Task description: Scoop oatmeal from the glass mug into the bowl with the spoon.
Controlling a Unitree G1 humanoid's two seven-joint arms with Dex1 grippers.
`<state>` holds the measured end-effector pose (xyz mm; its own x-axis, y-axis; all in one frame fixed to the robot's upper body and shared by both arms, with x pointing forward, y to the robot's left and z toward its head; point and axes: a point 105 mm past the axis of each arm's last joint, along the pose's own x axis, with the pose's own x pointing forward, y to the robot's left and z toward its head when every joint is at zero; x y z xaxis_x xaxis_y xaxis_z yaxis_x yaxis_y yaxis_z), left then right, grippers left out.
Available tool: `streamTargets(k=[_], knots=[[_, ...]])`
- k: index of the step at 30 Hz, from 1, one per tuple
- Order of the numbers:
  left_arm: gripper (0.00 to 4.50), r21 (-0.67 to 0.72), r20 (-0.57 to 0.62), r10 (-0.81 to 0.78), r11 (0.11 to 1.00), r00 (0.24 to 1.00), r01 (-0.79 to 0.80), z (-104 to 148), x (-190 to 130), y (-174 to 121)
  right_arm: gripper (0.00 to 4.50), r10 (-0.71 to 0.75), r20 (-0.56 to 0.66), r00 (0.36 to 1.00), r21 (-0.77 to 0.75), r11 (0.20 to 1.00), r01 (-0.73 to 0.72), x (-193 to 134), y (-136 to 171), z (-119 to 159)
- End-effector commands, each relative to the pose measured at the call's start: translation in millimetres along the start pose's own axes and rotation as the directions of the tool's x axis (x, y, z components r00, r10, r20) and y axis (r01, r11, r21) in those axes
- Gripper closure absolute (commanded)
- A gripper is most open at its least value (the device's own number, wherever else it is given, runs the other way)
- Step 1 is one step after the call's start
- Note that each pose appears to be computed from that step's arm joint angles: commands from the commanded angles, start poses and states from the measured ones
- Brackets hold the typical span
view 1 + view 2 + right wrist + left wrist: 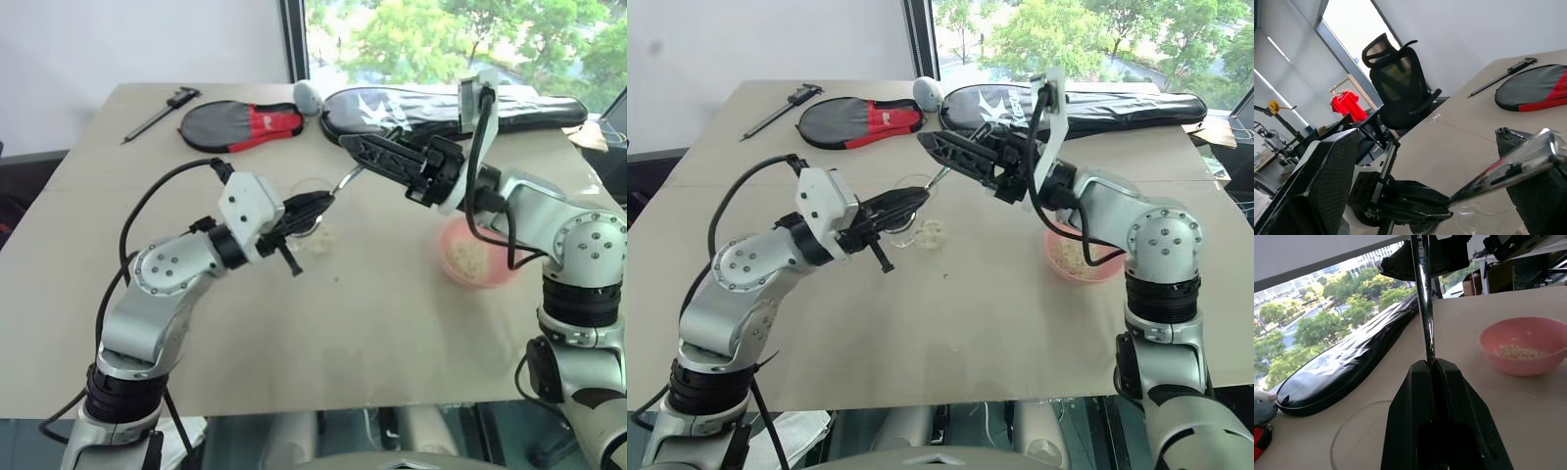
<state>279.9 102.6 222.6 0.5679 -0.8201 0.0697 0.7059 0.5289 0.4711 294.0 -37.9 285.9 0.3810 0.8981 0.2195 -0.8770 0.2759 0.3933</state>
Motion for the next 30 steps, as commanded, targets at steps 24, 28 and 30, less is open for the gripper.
streamTargets(k=[24, 28, 30], knots=[[1.95, 0.048, 0.149, 0.283, 0.955, 0.947, -0.293, 35.3, -15.6, 19.2, 4.5, -0.049, 0.131, 0.99, 0.034, 0.998, 0.045, -15.9, -5.2, 32.9], [1.95, 0.056, 0.145, 0.45, 0.885, 0.881, -0.462, 32.2, -37.8, 13.0, 4.5, -0.105, 0.222, 0.969, 0.148, 0.986, 0.073, -37.6, -13.7, 55.7], [1.95, 0.066, 0.122, 0.484, 0.867, 0.867, -0.494, 24.6, -42.8, 1.4, 4.5, -0.145, 0.26, 0.955, 0.194, 0.976, 0.095, -47.4, -19.4, 65.2]])
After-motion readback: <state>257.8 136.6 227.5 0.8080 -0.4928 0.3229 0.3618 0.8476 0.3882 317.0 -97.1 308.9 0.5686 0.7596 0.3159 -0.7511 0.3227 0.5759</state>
